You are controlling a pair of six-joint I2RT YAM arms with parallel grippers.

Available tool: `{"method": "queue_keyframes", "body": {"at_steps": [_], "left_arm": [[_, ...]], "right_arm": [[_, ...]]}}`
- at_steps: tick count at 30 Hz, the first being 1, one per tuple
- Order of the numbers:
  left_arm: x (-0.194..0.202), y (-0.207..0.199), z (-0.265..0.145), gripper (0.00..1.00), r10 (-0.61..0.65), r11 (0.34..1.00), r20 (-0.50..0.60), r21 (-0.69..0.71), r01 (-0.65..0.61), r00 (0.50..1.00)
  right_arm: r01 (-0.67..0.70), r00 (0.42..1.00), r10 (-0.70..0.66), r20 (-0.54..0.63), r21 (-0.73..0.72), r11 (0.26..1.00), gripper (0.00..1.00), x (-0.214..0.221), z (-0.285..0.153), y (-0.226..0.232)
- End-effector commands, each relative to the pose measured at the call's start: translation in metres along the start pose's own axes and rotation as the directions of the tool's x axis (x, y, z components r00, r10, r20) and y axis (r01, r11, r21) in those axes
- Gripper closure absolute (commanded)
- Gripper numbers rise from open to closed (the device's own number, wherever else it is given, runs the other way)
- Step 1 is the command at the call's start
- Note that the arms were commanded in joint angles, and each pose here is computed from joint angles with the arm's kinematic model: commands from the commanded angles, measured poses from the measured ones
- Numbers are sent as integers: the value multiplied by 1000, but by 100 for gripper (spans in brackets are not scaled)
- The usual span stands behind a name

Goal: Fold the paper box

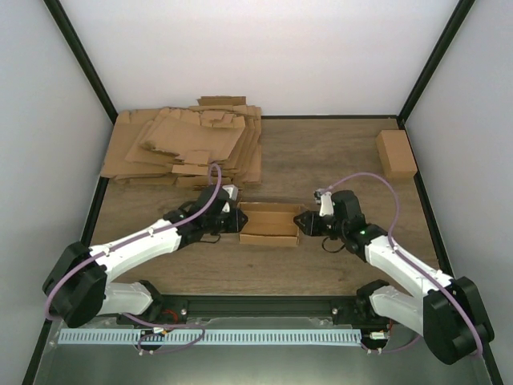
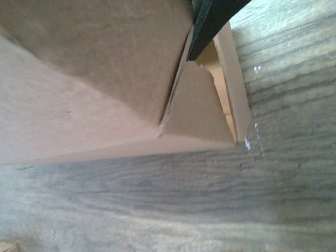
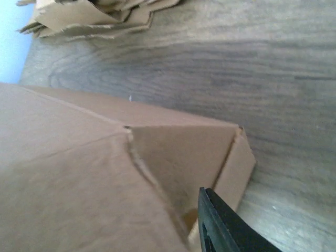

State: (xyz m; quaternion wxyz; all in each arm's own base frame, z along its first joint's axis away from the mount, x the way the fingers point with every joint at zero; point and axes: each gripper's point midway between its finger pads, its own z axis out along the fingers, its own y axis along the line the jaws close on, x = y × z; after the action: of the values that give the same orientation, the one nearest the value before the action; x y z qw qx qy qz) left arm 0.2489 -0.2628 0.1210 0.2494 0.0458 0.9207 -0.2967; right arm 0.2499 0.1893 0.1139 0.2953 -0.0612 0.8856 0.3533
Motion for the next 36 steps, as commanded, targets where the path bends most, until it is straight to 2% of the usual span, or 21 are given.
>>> {"method": "queue_keyframes", "body": {"at_steps": [1, 6, 10, 13, 17, 26, 32, 34, 36], "left_arm": [[17, 5, 1, 79, -3, 1000, -22, 2, 3, 1000], [32, 12, 0, 78, 5, 1000, -44, -13, -5, 999], [33, 12, -8, 72, 9, 1000, -37, -13, -9, 999], [33, 13, -18, 67, 10, 1000, -31, -24, -10, 999], [36, 18, -34, 64, -23, 999, -13, -38, 22, 1000], [23, 17, -93, 61, -56, 998, 100, -23, 59, 993], [-6, 13, -131, 56, -67, 996, 186, -44, 76, 980], [-18, 7, -136, 51, -70, 997, 201, -17, 75, 977], [-29, 2, -134, 35, -77, 997, 199, 7, 78, 977]], "right_arm": [[-12, 1000, 13, -10, 44, 999, 68, 10, -6, -7], [-18, 999, 19, -29, 37, 999, 66, 23, -11, -8], [0, 1000, 0, -16, 5, 1000, 57, 20, -18, 2], [2, 1000, -3, -19, -46, 999, 43, 19, -23, 14], [-12, 999, 9, -36, -90, 996, 32, 21, -30, 25], [-25, 999, 19, -35, -188, 982, 20, 18, -62, 57], [-28, 999, 30, 17, -95, 995, 18, -6, -87, 63], [-32, 997, 36, 63, -55, 998, 16, -18, -94, 61], [-46, 993, 49, 110, -23, 999, 11, -31, -97, 59]]}}
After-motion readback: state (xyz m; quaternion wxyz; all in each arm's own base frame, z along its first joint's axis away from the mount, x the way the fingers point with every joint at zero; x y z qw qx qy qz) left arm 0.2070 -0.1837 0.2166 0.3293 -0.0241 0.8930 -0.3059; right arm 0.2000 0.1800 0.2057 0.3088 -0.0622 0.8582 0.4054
